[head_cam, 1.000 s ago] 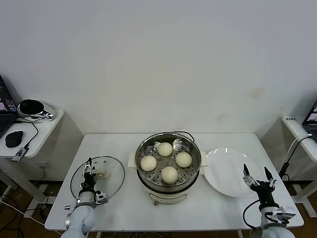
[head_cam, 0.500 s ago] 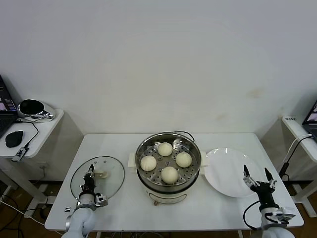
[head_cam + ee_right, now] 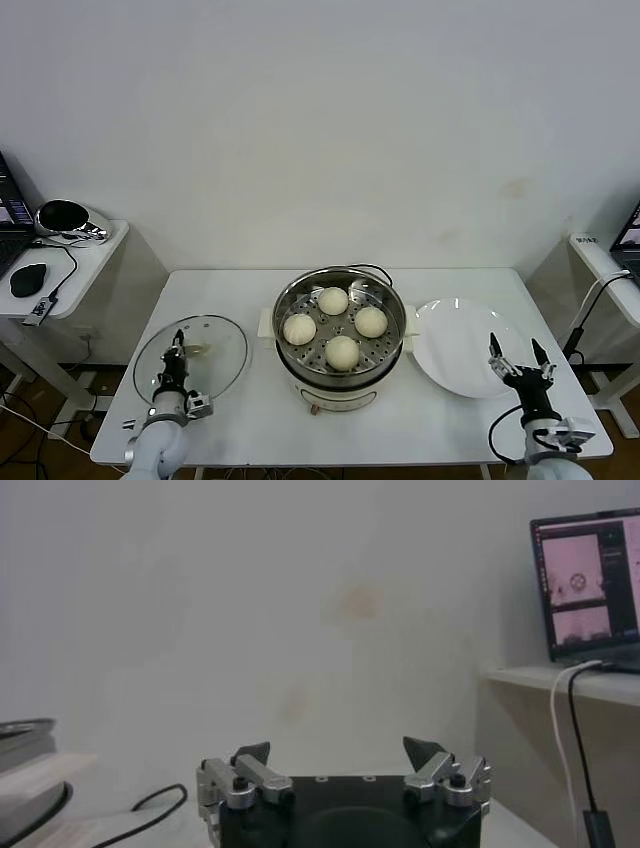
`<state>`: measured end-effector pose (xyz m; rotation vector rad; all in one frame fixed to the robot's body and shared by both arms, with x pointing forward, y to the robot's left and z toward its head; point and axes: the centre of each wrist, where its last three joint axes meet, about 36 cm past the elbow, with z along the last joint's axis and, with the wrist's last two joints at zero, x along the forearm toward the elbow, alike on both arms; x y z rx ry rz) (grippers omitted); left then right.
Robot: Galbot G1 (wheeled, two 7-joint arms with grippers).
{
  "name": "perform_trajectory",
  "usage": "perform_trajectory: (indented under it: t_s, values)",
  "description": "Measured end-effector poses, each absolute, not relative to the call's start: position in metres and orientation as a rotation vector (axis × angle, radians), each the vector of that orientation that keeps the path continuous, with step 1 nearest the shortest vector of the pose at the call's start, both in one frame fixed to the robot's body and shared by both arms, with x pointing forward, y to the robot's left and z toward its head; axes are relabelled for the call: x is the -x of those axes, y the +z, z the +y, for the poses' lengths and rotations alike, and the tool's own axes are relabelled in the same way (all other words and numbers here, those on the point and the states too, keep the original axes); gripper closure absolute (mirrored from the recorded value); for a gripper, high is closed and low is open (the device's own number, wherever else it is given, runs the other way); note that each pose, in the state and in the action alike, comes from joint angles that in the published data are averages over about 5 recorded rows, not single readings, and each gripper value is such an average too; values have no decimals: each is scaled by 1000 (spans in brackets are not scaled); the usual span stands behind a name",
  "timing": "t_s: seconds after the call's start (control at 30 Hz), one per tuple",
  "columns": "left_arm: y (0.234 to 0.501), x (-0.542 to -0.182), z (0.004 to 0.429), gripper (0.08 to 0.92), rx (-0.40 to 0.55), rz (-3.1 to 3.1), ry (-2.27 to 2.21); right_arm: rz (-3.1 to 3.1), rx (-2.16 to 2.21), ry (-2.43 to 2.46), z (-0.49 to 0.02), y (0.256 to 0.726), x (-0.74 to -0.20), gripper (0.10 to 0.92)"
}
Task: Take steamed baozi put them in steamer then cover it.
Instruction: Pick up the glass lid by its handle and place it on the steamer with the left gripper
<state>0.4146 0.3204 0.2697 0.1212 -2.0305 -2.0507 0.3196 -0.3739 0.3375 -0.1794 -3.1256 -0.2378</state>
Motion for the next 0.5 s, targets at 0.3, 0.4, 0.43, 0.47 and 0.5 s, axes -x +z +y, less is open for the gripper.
perform_trajectory:
  t_s: [0.3, 0.4, 0.43, 0.47, 0.5]
  values:
    - [313, -398, 330, 857, -249, -2028, -2026, -3086, 192, -264, -368, 338, -315, 200]
    - [333, -392, 328, 857, -296, -2034, -2014, -3082, 184, -268, -366, 338, -315, 200]
    - [340, -391, 327, 857, -314, -2033, -2012, -3081, 183, -268, -365, 339, -315, 200]
    - [348, -390, 324, 857, -332, -2032, -2011, -3080, 182, -268, -365, 339, -316, 200]
    - [355, -389, 321, 857, -352, -2030, -2010, -3079, 183, -267, -364, 340, -316, 200]
